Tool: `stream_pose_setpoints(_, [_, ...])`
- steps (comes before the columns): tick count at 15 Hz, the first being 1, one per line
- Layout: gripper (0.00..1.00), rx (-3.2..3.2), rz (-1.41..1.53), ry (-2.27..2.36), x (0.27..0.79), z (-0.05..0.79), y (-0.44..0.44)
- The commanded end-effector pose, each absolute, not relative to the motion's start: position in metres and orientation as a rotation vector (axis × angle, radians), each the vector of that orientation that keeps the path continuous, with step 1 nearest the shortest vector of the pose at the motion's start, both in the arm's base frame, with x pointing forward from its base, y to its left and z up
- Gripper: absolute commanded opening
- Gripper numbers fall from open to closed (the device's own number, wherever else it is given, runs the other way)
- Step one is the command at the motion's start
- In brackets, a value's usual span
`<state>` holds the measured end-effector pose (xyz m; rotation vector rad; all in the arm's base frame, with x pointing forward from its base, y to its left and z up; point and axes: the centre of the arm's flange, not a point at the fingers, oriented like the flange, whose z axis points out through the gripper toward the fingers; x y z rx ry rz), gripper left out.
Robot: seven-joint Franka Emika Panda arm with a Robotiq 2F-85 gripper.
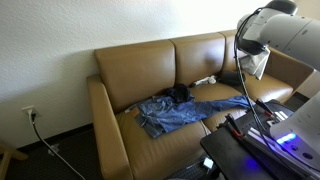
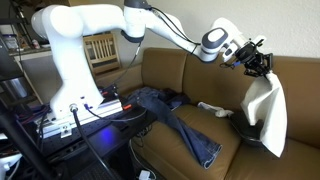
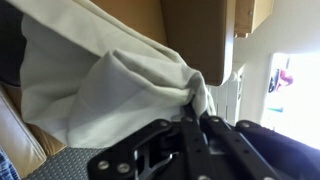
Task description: Unfold the white towel
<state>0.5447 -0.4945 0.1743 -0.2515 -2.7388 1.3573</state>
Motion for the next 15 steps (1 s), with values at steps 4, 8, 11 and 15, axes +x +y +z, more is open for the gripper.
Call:
stream_pose_setpoints(4, [0.05,-0.246,1.374,-2.726,0.543,0.18,-0.494])
stream_pose_setpoints(8, [0.01,-0.241,1.311,-2.839,0.537,0.261,-0.452])
stream_pose_setpoints(11, [0.01,-0.188,1.381,-2.886,0.569,0.316,-0.43])
stream_pose_setpoints(15, [0.01,0.003,1.291,-2.972,0.59,0.364,-0.423])
